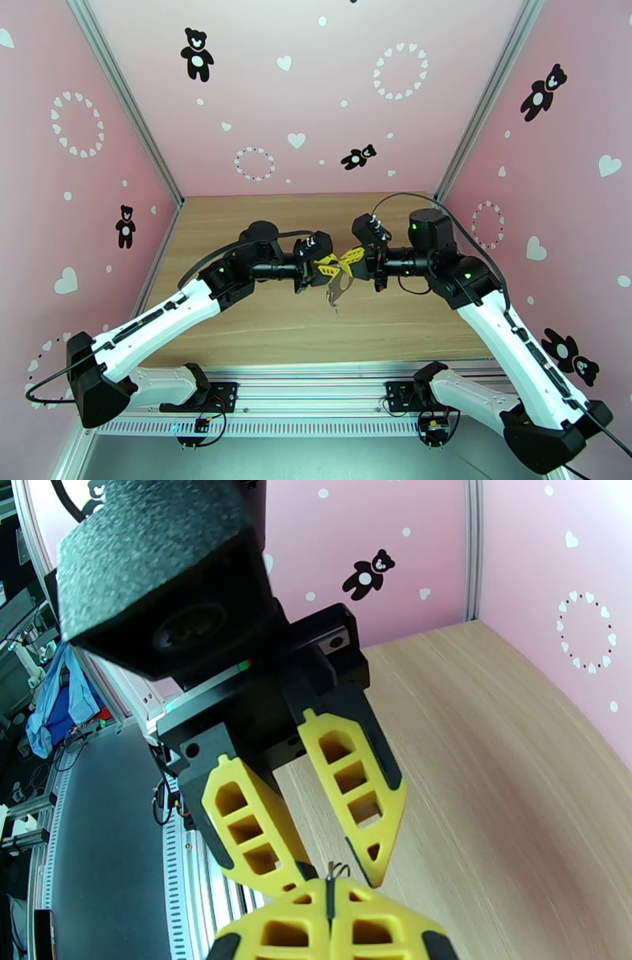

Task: Remove the keys from the keyring

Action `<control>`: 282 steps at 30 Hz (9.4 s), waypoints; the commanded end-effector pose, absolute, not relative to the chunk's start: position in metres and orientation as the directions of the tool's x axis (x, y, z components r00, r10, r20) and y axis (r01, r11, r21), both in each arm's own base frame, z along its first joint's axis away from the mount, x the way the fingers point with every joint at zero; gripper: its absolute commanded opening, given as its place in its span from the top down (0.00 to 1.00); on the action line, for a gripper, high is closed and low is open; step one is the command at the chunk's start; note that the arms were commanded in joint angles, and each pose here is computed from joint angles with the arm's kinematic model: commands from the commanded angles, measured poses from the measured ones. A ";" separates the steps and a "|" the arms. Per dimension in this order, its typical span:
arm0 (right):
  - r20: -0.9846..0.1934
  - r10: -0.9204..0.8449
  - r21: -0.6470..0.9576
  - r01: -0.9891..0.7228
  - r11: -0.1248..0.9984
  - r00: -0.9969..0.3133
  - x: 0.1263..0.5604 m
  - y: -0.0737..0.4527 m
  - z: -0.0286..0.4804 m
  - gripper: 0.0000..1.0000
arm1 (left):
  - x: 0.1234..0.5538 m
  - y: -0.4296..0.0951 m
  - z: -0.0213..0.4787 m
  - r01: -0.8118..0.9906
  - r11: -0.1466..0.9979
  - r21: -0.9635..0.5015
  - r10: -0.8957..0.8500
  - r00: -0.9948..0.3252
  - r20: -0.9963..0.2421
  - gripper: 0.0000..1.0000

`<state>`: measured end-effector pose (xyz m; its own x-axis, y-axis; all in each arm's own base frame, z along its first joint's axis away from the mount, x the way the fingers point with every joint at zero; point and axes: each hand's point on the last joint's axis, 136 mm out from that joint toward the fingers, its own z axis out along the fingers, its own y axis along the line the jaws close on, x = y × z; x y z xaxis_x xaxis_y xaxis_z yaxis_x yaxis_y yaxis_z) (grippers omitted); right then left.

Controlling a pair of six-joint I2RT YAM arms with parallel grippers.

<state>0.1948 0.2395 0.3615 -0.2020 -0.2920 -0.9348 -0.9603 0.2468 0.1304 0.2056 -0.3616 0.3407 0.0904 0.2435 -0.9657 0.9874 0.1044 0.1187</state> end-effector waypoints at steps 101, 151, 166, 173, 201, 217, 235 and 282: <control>-0.807 -0.553 -0.220 -0.975 -0.040 0.205 0.180 0.246 0.349 1.00 | 0.181 -0.344 0.356 0.992 -0.076 0.102 0.245 0.118 -0.962 1.00; -0.782 -0.542 -0.416 -0.905 0.088 0.307 0.181 0.242 0.357 1.00 | 0.194 -0.354 0.377 0.995 0.078 -0.066 -0.048 -0.063 -0.997 0.86; -0.785 -0.548 -0.359 -0.933 0.022 0.289 0.170 0.244 0.351 1.00 | 0.183 -0.340 0.354 0.997 0.021 -0.078 0.169 -0.080 -0.982 0.69; -0.790 -0.541 -0.359 -0.933 0.026 0.289 0.172 0.245 0.354 1.00 | 0.178 -0.346 0.336 0.995 -0.033 -0.098 0.197 -0.089 -0.976 0.69; -0.772 -0.569 -0.368 -0.929 0.036 0.284 0.174 0.240 0.349 1.00 | 0.187 -0.356 0.329 1.000 -0.025 0.005 0.248 0.011 -0.969 1.00; -0.793 -0.561 -0.342 -0.936 0.086 0.238 0.170 0.231 0.339 1.00 | 0.172 -0.338 0.359 0.998 -0.036 0.059 0.098 0.062 -0.993 1.00; -0.894 -0.300 0.053 -0.744 0.666 -0.332 0.235 0.189 0.298 1.00 | 0.265 -0.292 0.327 0.801 0.589 -0.102 0.100 -0.198 -0.975 1.00; -0.939 -0.089 0.243 -0.825 0.511 -0.332 0.292 0.233 0.210 0.55 | 0.270 -0.278 0.423 0.694 0.627 -0.354 -0.158 -0.331 -0.930 1.00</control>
<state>0.3096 0.2133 0.1710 -0.5676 -0.0561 -0.8214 -0.6418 0.6550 0.3988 0.2820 -0.2800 0.3899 -0.3603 -0.1245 -0.9245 0.6510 0.6763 -0.3447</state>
